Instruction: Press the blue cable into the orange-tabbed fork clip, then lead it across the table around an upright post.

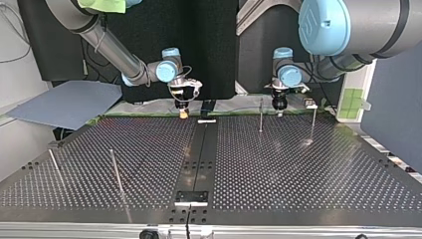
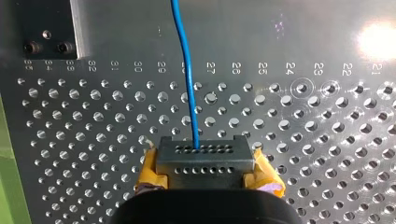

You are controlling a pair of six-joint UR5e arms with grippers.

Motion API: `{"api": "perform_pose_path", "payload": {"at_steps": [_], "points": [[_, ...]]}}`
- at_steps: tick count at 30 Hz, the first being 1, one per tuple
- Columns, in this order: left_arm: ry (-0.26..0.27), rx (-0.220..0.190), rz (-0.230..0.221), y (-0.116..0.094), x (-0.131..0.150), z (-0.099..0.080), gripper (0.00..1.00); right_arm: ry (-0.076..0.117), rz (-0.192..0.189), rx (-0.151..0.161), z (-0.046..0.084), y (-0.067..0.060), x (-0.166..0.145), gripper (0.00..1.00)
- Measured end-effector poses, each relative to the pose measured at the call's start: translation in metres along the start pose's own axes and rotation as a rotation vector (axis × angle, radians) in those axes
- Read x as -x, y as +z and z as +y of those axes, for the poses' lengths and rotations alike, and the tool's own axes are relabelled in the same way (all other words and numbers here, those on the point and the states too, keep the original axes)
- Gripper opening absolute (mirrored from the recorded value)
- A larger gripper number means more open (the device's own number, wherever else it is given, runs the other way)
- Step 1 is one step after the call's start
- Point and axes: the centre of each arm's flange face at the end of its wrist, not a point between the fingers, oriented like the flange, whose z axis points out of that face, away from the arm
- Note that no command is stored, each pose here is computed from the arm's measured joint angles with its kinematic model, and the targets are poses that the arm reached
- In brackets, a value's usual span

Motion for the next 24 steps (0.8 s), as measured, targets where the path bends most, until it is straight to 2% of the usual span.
{"api": "perform_pose_path", "payload": {"at_steps": [4,8,17,21,24], "points": [[0.028,0.033,0.030,-0.003,-0.003,0.004,1.00,0.000,-0.002,0.000,0.000,0.000,0.000,0.00],[0.026,0.032,0.063,-0.007,-0.006,0.004,1.00,0.000,-0.006,0.000,0.000,-0.001,0.001,0.00],[0.001,-0.020,0.152,-0.016,-0.014,0.001,1.00,-0.001,-0.013,-0.001,0.000,-0.001,0.003,0.00],[-0.001,-0.044,0.207,-0.028,-0.021,0.002,1.00,-0.001,-0.016,-0.001,0.000,-0.002,0.003,0.00],[-0.005,-0.067,0.231,-0.039,-0.029,0.003,1.00,-0.001,-0.019,-0.001,0.000,-0.002,0.004,0.00]]}}
